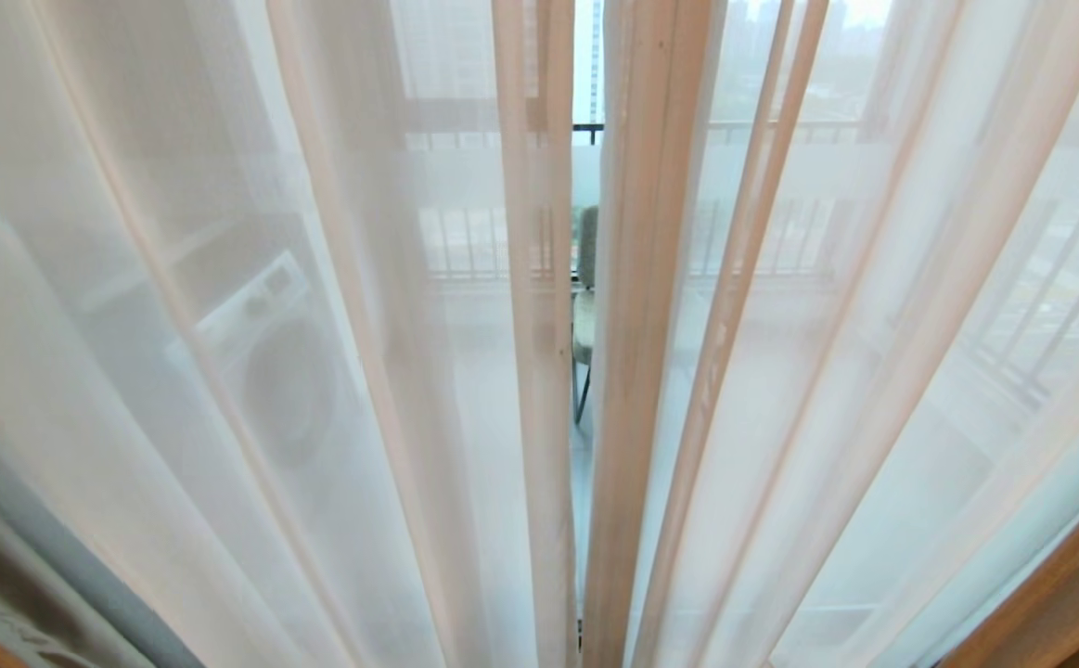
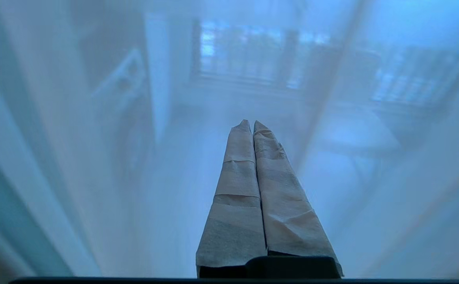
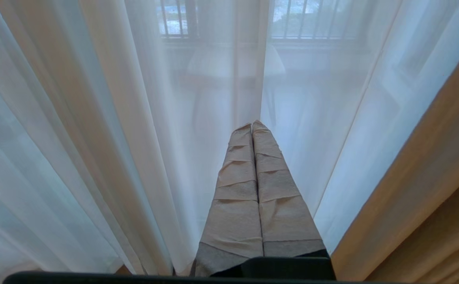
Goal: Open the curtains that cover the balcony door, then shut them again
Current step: Pull the outer curtains open on both sides
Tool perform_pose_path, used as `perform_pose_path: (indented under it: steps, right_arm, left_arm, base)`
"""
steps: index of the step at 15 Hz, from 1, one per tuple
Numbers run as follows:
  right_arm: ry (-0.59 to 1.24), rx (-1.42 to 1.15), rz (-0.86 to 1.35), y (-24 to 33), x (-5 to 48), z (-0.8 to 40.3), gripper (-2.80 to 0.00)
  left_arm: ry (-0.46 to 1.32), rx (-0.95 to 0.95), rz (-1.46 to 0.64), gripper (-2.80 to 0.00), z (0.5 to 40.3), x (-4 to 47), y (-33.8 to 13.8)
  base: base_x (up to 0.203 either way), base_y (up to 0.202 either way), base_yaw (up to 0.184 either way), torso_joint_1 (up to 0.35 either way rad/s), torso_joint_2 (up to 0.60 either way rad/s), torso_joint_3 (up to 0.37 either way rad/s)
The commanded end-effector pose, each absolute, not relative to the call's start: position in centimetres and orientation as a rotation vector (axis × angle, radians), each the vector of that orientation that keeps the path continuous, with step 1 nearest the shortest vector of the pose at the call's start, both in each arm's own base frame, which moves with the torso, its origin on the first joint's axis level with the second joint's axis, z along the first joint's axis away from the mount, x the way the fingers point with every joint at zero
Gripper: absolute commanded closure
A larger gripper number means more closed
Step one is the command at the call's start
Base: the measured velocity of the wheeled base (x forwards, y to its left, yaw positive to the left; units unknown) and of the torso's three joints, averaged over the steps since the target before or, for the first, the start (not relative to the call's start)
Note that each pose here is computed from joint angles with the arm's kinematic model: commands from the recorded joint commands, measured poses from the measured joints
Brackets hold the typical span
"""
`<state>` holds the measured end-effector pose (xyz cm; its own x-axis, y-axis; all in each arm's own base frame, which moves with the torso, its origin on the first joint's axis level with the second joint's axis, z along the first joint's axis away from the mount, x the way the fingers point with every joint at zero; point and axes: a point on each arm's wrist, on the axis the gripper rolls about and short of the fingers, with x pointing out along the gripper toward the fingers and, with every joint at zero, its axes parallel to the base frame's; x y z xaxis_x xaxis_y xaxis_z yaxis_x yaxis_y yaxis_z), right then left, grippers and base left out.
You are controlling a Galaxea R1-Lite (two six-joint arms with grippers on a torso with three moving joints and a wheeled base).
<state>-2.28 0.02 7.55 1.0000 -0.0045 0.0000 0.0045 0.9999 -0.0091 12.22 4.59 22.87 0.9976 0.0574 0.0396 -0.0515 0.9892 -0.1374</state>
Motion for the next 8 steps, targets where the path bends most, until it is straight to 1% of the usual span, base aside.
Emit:
perform_pose_path:
  steps: [1,4,8]
  right_arm:
    - [0.002,-0.009,-0.005,0.0,-2.3,7.6,0.0]
    - [0.002,-0.009,-0.005,0.0,-2.3,7.6,0.0]
    - [0.002,-0.009,-0.005,0.0,-2.3,7.6,0.0]
  left_arm:
    - [0.005,-0.129,-0.08,0.0,21.8,11.6,2.5]
    - [0.095,-0.098,-0.15,0.0,19.2,10.0,0.5]
    - [0.142,-0.068,-0.096,0.0,16.7,6.8,-0.3]
  base:
    - [0.0,0.0,0.0,0.0,0.0,0.0]
    - [0.0,0.0,0.0,0.0,0.0,0.0]
    - [0.0,0.0,0.0,0.0,0.0,0.0]
